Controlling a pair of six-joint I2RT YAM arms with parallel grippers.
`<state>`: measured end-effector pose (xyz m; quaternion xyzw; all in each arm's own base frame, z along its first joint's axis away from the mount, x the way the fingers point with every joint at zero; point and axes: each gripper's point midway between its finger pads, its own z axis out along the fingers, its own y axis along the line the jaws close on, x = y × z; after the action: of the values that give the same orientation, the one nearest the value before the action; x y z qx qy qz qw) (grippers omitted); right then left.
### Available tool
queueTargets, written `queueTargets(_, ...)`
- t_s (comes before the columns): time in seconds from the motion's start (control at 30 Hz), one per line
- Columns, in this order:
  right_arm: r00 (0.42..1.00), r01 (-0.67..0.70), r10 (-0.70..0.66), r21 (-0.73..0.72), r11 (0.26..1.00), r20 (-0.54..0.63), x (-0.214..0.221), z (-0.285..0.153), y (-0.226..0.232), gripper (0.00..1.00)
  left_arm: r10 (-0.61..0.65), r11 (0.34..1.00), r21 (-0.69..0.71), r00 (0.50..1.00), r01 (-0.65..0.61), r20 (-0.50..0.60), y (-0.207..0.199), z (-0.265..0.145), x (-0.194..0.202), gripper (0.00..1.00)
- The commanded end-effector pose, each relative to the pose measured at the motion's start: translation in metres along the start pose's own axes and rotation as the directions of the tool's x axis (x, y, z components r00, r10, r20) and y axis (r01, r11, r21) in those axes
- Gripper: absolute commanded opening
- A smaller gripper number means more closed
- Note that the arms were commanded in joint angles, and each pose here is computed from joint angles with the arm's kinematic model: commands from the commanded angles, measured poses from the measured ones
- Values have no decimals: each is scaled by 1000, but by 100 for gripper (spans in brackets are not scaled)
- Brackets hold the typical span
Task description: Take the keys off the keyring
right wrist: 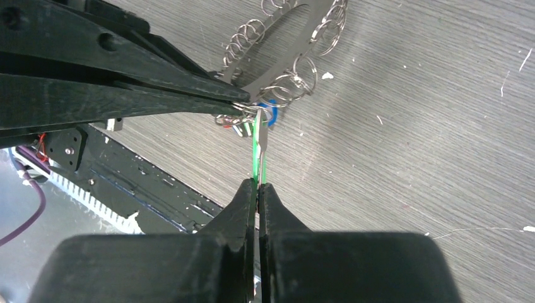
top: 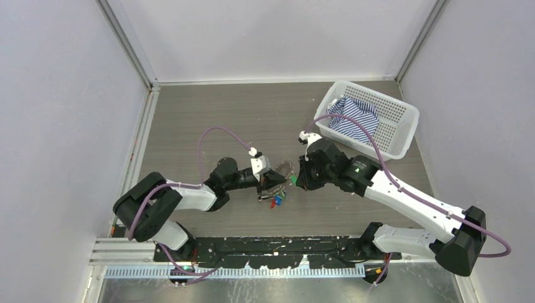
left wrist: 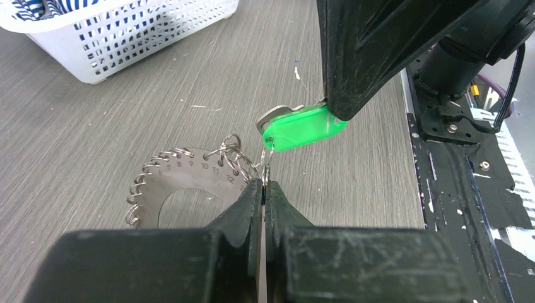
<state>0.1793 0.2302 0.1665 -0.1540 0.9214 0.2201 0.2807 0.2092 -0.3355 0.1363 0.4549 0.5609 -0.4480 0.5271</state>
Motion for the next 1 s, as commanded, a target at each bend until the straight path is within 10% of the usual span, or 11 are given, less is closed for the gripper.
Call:
queueTargets(0.0,999,-28,24,98,995,42,-1,0,-20,1,55,998,-47,995,-51,89,6,-4,-26,0)
queueTargets(0.4,998,-18,13,80,997,63,-13,2,-13,1,44,998,-46,993,-39,110,3,-6,-29,0)
queueTargets(0.63,995,19,-24,56,998,93,-36,-8,0,1,39,998,-43,994,-35,105,5,-4,-27,29)
queueTargets(0.97,994,44,-47,32,999,97,-45,-13,8,1,51,998,-28,994,-48,101,9,5,-28,35)
